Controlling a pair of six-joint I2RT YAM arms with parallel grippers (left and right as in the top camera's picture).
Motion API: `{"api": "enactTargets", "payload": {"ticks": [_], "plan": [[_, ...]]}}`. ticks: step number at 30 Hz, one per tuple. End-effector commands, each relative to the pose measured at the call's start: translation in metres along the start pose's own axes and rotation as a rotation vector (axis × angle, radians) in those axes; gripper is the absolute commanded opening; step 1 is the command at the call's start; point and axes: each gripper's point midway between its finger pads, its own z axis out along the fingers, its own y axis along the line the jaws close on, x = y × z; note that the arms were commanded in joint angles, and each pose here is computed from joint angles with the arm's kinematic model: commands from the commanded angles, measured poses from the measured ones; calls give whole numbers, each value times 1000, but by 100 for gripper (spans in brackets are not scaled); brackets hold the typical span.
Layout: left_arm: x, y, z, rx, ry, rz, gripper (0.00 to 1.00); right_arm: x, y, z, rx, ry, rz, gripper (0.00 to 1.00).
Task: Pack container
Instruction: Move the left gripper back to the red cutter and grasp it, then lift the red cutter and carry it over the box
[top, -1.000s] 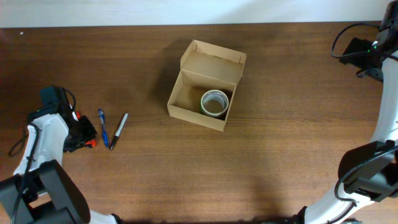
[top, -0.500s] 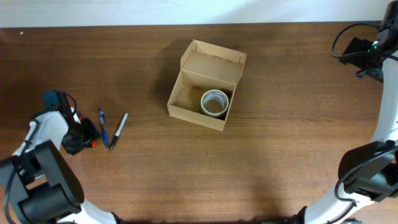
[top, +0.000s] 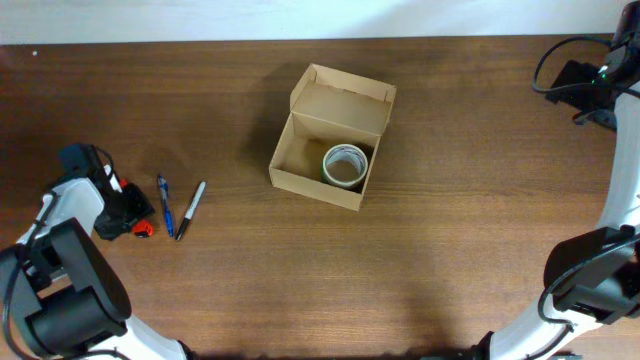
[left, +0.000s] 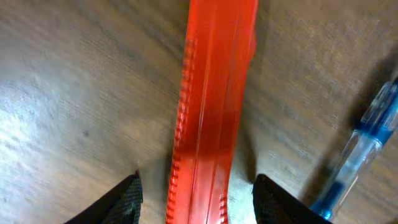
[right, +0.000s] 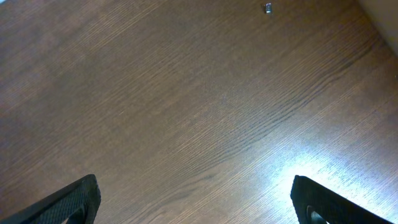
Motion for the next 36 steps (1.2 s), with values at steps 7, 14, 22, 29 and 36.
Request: {"api": "enactTargets", "payload": {"ticks": [7,14,22,29,36], "plan": [[14,0,29,10,88,24,26,-6,-3,-8,4,-26,4,99],[17,1,30,7,105,24,9,-6,-3,-8,4,-26,4,100],[-5,-3,6,10,106,70,2,-6,-3,-8,4,-26,4,100],[-63,-22,-62,25,15,233,3,-6,-3,-8,4,-26,4,99],[-108,-73,-149,45,-149,569,4,-6,-3,-8,4,-26,4,99]]}}
